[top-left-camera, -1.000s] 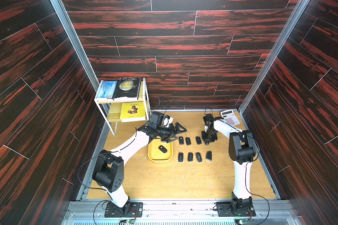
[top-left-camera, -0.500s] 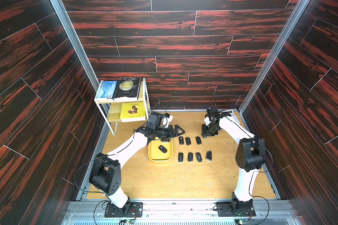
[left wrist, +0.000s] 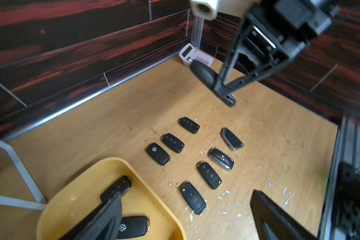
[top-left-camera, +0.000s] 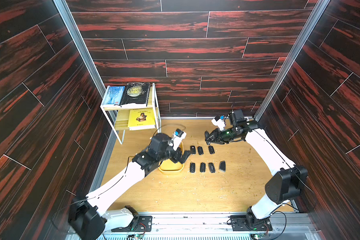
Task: Place the car key into the storage box
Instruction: Pick up the car key from the center of the board.
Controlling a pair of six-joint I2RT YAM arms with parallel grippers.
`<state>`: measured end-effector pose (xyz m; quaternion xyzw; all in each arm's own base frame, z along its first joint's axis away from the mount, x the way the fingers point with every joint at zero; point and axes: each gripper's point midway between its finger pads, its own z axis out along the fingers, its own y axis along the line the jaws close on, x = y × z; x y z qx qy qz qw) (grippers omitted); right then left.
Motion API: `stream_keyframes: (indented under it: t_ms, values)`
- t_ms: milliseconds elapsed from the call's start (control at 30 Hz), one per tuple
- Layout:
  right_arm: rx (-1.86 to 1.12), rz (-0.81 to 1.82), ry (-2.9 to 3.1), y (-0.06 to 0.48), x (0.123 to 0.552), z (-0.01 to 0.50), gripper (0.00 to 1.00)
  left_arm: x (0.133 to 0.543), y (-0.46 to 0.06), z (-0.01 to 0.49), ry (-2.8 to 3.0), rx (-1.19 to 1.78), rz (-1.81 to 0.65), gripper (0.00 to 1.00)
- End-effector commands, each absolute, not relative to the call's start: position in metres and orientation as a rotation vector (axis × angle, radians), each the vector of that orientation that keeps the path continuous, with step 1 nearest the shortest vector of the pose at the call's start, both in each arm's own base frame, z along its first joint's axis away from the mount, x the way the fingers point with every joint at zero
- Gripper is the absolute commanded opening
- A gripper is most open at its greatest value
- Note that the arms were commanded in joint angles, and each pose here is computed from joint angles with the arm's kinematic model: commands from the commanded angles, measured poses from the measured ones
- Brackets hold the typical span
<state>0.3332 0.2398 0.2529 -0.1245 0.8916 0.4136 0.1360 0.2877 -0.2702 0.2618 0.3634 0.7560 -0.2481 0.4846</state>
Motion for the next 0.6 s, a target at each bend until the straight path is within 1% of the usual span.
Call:
stream_keyframes:
  t_ms: [0,100,200,400,567]
  values:
    - [-0.497,1.471,2.479,0.270,0.297,0.285,0.25,0.263,-0.275,0.279,1.593,1.101,-0.544,1.00]
    - [-0.565,1.561,2.430,0.287,0.279,0.299,0.25,0.247,-0.276,0.284,1.507,1.147,-0.584,1.00]
    - [-0.616,1.618,2.401,0.298,0.267,0.309,0.26,0.239,-0.278,0.285,1.479,1.182,-0.619,1.00]
    - [-0.688,1.703,2.377,0.316,0.245,0.314,0.26,0.237,-0.281,0.292,1.432,1.211,-0.626,1.00]
    - [-0.719,1.731,2.376,0.327,0.233,0.310,0.26,0.245,-0.277,0.292,1.413,1.201,-0.550,1.00]
